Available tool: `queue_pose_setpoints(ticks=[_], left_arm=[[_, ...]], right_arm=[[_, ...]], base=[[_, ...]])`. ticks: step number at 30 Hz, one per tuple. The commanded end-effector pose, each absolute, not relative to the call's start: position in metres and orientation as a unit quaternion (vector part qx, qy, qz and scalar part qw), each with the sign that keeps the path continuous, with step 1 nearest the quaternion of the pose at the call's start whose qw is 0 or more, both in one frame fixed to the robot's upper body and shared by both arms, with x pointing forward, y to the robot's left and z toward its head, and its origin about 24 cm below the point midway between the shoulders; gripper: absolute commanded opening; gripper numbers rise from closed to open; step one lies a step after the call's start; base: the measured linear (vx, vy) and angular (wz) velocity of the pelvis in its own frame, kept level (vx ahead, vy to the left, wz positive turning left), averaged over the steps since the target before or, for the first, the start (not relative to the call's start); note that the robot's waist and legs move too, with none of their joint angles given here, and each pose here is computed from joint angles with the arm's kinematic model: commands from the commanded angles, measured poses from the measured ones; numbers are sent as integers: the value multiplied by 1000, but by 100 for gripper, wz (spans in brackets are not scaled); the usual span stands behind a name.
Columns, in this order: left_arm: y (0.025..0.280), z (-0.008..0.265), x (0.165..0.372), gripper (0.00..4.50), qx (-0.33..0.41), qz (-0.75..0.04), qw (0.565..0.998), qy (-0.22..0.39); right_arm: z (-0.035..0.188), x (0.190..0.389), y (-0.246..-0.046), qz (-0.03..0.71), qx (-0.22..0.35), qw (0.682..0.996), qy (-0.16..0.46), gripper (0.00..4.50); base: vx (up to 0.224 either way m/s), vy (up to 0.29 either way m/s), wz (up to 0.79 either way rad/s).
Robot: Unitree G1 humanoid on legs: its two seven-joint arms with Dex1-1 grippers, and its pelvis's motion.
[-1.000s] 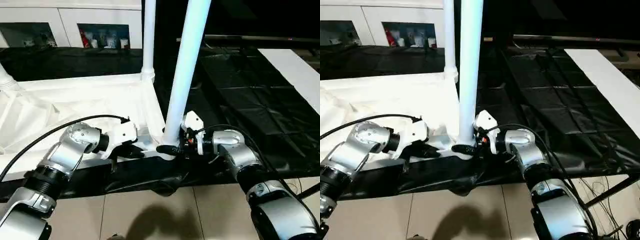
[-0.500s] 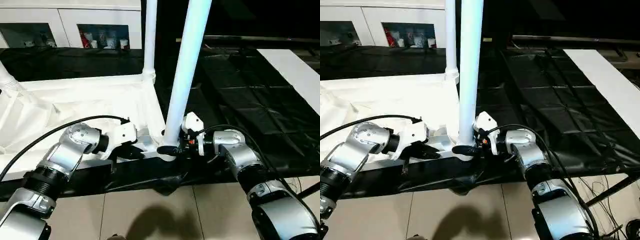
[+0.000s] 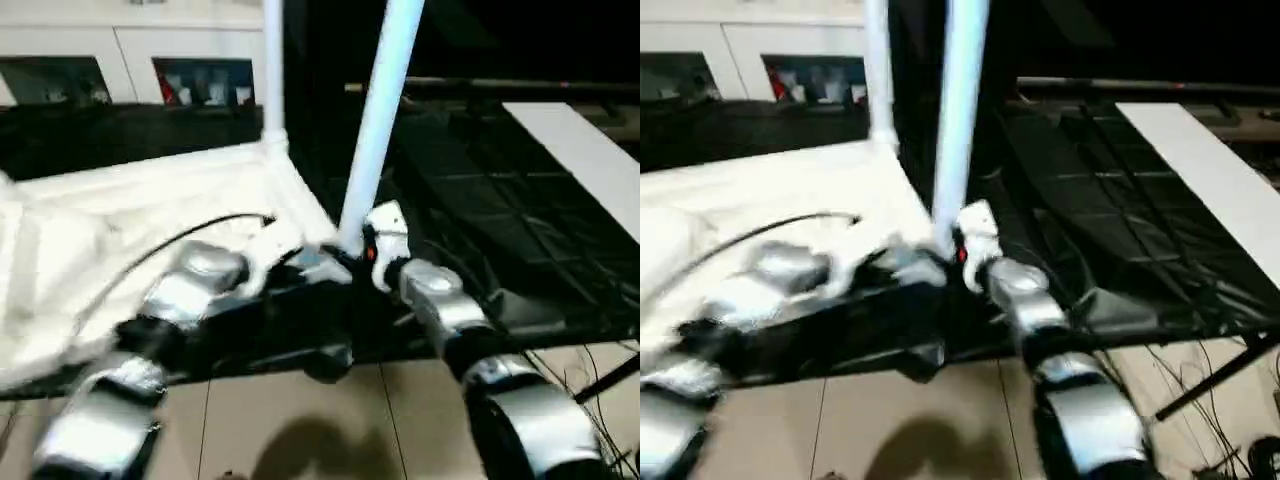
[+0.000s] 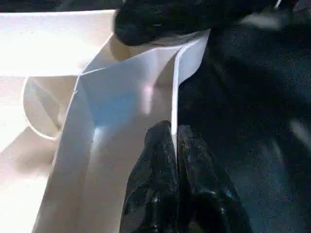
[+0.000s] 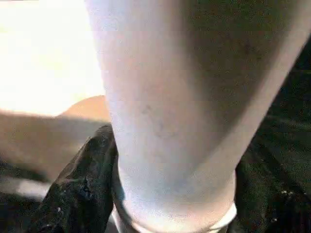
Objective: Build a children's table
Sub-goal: Rotate leg to tighten
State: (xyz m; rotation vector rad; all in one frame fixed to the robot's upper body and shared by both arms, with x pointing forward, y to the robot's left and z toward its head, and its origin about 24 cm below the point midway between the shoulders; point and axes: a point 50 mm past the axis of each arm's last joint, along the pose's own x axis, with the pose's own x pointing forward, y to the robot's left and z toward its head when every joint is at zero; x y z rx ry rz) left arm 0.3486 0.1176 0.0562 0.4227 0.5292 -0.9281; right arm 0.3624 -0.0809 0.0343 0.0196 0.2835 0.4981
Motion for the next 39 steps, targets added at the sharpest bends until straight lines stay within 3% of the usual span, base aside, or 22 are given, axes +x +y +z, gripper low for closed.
queue_pose_setpoints(ticks=[1, 5, 10, 12, 14, 17, 20, 21, 26, 28, 35, 39], left_arm=[[126, 60, 360, 0, 196, -352, 882, 245], [113, 56, 361, 0, 196, -347, 885, 242], [114, 52, 358, 0, 208, -353, 876, 255], [116, 51, 357, 0, 207, -357, 873, 260], [117, 51, 356, 0, 205, -367, 869, 261], [122, 51, 353, 0, 217, -385, 857, 263], [130, 49, 348, 0, 243, -405, 839, 271], [132, 51, 345, 0, 250, -428, 827, 265], [134, 52, 340, 0, 255, -456, 813, 257], [138, 53, 332, 0, 256, -500, 786, 257], [149, 60, 311, 0, 250, -595, 719, 258], [151, 62, 308, 0, 254, -605, 710, 255]], right_arm=[[10, 353, -83, 182, 37, 961, 205, 272], [15, 356, -68, 164, 35, 965, 201, 272], [24, 355, -53, 236, 50, 955, 171, 272], [31, 355, -47, 279, 49, 948, 143, 328], [35, 356, -46, 295, 53, 945, 133, 344], [40, 359, -54, 309, 29, 943, 118, 376], [43, 358, -65, 361, -8, 926, 110, 376], [43, 355, -73, 405, -27, 908, 108, 376], [43, 351, -83, 446, -53, 887, 103, 376], [44, 348, -94, 474, -72, 872, 98, 376], [52, 339, -103, 551, -75, 827, 81, 376], [52, 337, -102, 568, -80, 815, 80, 376]], base=[[0, 0, 0], [0, 0, 0], [0, 0, 0], [0, 0, 0], [0, 0, 0], [0, 0, 0], [0, 0, 0], [0, 0, 0], [0, 0, 0], [0, 0, 0], [0, 0, 0], [0, 0, 0]])
